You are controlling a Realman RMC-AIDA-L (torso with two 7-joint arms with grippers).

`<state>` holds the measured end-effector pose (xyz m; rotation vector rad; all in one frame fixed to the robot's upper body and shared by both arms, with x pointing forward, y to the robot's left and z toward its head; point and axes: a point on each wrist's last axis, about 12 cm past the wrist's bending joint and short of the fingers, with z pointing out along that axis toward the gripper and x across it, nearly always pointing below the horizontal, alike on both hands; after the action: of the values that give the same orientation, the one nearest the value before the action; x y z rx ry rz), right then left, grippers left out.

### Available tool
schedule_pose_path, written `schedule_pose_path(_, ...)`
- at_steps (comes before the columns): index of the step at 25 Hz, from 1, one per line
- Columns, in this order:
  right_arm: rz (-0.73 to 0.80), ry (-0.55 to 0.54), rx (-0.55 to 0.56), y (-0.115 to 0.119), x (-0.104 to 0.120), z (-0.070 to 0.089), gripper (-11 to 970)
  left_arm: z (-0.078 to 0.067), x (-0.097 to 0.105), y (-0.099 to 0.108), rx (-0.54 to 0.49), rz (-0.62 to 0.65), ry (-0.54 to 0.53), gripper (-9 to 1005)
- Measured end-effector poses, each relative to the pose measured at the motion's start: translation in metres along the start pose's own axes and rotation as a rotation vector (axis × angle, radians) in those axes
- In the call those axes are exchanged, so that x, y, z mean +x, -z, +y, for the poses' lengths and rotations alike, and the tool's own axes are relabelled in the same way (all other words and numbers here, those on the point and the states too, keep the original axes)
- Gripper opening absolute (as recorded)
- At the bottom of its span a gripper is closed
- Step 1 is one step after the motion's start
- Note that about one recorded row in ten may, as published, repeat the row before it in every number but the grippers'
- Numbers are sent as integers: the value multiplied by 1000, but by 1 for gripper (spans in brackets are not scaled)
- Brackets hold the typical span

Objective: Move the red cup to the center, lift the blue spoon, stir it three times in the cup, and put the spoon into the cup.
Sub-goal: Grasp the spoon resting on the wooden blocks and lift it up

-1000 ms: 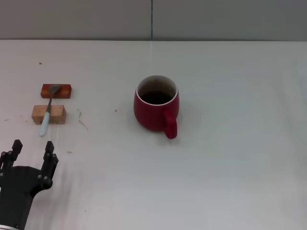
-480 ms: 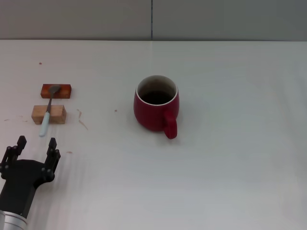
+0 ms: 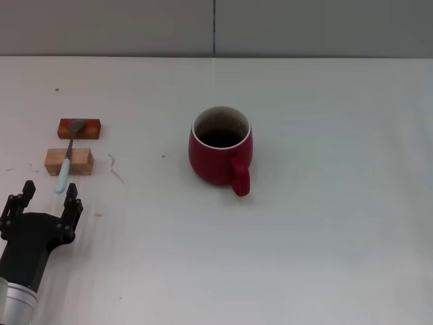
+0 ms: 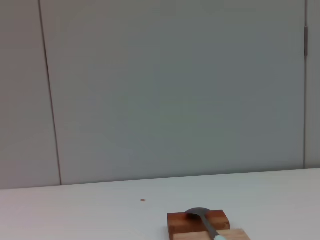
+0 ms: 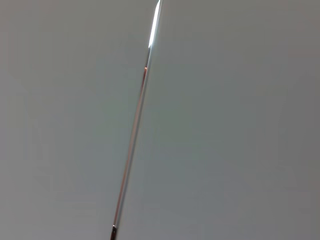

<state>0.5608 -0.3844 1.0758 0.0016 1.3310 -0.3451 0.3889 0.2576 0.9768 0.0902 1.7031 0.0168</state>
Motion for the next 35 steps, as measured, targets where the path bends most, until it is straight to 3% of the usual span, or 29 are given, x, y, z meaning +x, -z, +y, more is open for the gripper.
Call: schedule_pose_path(35,-19,-4,-5,-3,-3,2,674,-4,-1,-26,12,37,20,677)
